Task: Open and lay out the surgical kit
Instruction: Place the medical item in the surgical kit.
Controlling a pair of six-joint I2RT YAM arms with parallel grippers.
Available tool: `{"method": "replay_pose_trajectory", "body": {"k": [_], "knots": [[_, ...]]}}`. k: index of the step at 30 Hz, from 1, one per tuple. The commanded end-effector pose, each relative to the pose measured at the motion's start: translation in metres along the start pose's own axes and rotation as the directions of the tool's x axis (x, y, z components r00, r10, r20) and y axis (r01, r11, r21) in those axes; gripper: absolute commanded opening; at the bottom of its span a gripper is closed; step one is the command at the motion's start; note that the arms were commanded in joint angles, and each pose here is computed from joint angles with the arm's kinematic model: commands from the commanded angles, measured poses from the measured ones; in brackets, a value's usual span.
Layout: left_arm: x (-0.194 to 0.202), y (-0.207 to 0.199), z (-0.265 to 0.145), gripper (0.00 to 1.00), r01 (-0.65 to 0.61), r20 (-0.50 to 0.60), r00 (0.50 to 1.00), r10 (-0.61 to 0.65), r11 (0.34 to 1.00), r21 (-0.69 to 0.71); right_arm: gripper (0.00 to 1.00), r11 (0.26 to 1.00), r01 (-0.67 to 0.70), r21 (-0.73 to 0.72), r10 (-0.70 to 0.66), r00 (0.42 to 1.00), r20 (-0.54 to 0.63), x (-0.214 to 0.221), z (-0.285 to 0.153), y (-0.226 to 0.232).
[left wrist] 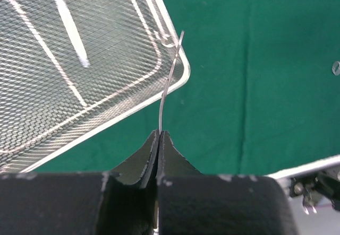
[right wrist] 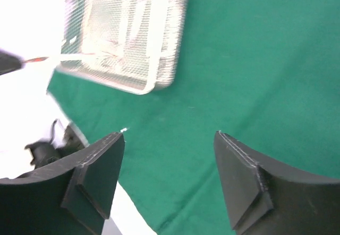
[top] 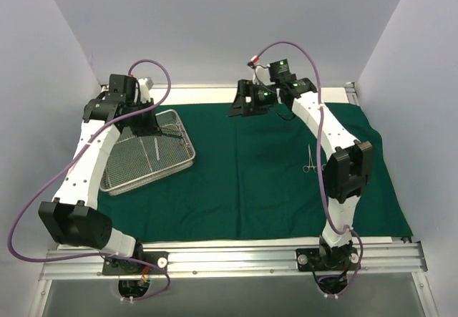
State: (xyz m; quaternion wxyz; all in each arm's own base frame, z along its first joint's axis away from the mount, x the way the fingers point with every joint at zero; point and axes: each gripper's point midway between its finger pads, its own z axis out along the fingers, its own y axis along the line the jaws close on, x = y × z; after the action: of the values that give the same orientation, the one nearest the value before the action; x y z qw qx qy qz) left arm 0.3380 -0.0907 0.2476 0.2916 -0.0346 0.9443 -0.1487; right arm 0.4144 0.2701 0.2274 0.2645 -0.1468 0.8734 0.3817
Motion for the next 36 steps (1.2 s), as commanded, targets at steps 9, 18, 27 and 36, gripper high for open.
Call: {"method": "replay_pose_trajectory", "body": {"k": [9, 18, 27, 36], "knots": [[0.015, -0.060, -0.035, 0.02, -0.028, 0.006, 1.000, 0.028, 0.982, 0.186, 0.72, 0.879, 0.251, -0.405, -0.267, 0.963, 0.016, 0.018, 0.023, 0.116], [0.038, -0.085, -0.054, 0.02, -0.051, -0.036, 0.997, 0.064, 0.959, 0.280, 0.69, 0.774, 0.279, -0.569, -0.326, 0.945, 0.021, 0.035, 0.030, 0.152], [0.041, -0.097, -0.060, 0.02, -0.074, -0.046, 0.994, 0.095, 0.938, 0.338, 0.66, 0.699, 0.250, -0.670, -0.377, 0.925, -0.049, 0.068, 0.032, 0.176], [0.037, -0.103, -0.059, 0.02, -0.078, -0.048, 0.994, 0.103, 0.929, 0.362, 0.63, 0.681, 0.222, -0.698, -0.417, 0.901, -0.121, 0.100, 0.039, 0.188]]}}
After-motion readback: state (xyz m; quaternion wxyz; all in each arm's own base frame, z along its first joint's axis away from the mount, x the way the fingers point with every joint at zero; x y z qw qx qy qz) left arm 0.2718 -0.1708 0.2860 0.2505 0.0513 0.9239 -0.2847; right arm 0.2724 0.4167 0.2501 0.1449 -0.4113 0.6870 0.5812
